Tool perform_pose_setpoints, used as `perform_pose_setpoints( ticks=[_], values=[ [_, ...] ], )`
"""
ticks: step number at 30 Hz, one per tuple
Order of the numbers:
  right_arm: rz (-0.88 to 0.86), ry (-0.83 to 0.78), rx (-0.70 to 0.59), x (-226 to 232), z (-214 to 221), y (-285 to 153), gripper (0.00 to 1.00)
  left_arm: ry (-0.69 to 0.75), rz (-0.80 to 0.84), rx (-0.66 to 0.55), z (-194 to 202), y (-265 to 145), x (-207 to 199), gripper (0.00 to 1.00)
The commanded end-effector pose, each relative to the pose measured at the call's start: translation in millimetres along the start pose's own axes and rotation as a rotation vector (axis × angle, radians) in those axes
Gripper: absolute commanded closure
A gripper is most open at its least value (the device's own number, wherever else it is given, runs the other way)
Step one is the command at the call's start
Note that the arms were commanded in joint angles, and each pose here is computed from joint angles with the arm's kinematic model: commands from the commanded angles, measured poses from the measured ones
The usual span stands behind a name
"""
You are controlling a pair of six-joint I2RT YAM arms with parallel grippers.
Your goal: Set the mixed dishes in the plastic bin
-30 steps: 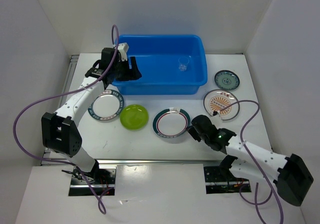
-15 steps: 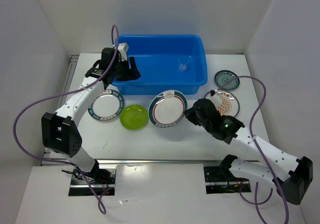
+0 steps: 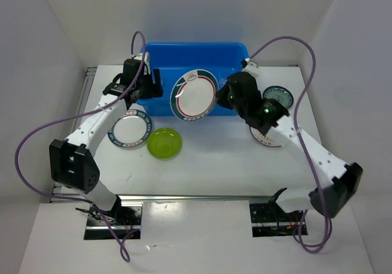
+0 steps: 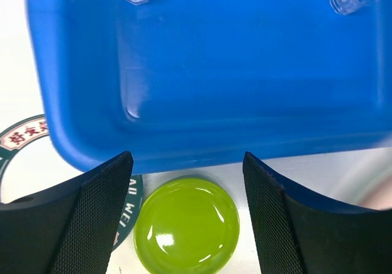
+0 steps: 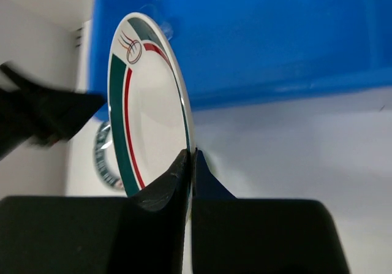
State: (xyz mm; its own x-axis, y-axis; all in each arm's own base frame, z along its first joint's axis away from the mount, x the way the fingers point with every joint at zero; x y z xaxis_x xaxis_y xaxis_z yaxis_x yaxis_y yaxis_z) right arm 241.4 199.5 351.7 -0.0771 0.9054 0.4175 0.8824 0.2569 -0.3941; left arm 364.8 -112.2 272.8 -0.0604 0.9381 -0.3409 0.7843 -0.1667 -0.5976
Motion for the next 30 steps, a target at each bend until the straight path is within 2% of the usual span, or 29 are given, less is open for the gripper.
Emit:
perform_pose_setpoints(
  ticks=[1, 6, 8, 9, 15, 24, 30],
  values=[
    [0.044, -0.083, -0.094, -5.6, -36.7, 40.1, 1.0, 0.017, -0.009, -0.116, -25.7, -24.5, -3.8, 0.2],
    [0.146, -0.118, -0.134, -24.3, -65.9, 86.9, 1.0, 0.016, -0.025, -0.133, -26.2, -29.4, -1.7, 0.2],
    [0.174, -0.139, -0.097, -37.6, -65.5, 111.9, 1.0, 0.016, -0.025, -0.133, -26.2, -29.4, -1.7, 0.2],
    [0.168, -0.128, -0.128, -35.8, -74.6, 116.9, 1.0, 0.025, -0.025, -0.132, -26.3, -29.4, -1.3, 0.2],
    [0.145, -0.161, -0.116, -26.9, -81.2, 162.2, 1.0, 0.024, -0.034, -0.137, -26.6, -29.4, -0.6, 0.2],
    [0.175, -0.2, -0.008, -34.4, -50.0, 250.7, 1.0, 0.026, -0.029, -0.124, -24.8, -26.0, -0.7, 0.2],
    [0.171, -0.206, 0.028, -34.9, -37.9, 281.8, 1.0, 0.027, -0.038, -0.108, -19.3, -23.1, 2.0, 0.2]
  ],
)
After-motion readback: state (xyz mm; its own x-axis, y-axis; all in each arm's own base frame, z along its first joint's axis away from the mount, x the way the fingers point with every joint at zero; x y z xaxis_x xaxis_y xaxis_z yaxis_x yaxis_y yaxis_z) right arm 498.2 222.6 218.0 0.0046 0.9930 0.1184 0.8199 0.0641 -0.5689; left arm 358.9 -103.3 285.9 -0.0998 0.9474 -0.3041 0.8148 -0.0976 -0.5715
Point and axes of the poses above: each gripper's point midway between its finger pads, its own y axis out along the fingers, its own x axis along the line the jaws close on, z = x × y, the point moved 9 cm from there along -y, back along the fingers, and after that the axes turned 9 degrees about -y, right-handed, at the moved point
